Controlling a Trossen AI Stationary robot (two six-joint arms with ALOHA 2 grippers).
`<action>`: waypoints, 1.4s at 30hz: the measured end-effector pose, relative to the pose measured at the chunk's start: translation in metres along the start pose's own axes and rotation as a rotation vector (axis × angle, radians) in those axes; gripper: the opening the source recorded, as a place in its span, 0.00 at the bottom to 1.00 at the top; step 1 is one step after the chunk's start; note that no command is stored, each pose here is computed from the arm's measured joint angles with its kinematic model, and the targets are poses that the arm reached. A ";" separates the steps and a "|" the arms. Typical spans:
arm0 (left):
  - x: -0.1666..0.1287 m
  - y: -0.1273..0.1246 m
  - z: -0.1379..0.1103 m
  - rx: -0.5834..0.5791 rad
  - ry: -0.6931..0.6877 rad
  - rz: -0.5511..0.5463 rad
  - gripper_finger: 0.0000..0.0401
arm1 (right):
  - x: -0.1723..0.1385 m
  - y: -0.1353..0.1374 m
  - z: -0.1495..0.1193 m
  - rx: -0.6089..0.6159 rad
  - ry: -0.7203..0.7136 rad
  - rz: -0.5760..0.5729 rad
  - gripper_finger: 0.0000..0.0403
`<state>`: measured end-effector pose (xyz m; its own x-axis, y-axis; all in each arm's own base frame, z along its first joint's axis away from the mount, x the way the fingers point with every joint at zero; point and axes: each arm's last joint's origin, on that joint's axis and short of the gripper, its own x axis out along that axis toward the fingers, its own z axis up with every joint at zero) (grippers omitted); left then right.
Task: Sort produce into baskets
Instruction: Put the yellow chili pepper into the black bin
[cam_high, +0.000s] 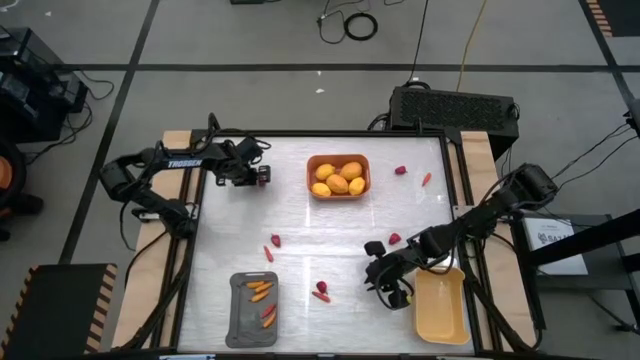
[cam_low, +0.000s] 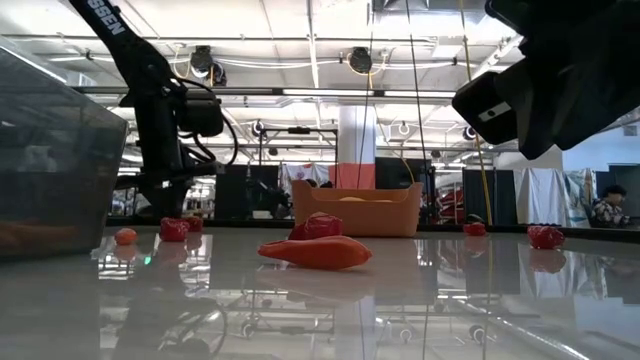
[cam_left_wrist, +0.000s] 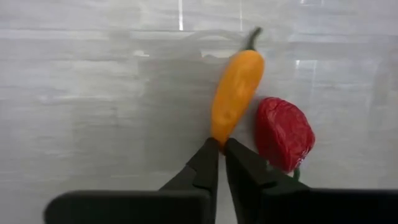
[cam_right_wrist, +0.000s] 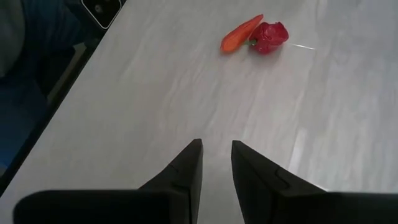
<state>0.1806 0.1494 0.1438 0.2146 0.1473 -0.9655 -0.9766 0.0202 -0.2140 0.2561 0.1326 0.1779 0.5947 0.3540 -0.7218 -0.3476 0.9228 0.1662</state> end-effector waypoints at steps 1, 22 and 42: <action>0.000 0.000 0.000 0.014 0.001 0.000 0.06 | 0.000 0.000 0.000 0.001 0.000 0.000 0.19; -0.080 -0.023 -0.082 0.412 0.041 -0.340 0.01 | 0.000 0.000 0.001 0.102 -0.006 0.003 0.19; -0.134 -0.020 -0.274 0.770 0.405 -0.784 0.00 | -0.001 0.000 0.012 0.091 -0.114 0.028 0.19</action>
<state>0.1746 -0.1415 0.2368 0.6137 -0.4947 -0.6154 -0.2949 0.5794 -0.7598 0.2642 0.1343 0.1861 0.6661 0.3905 -0.6354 -0.3015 0.9203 0.2495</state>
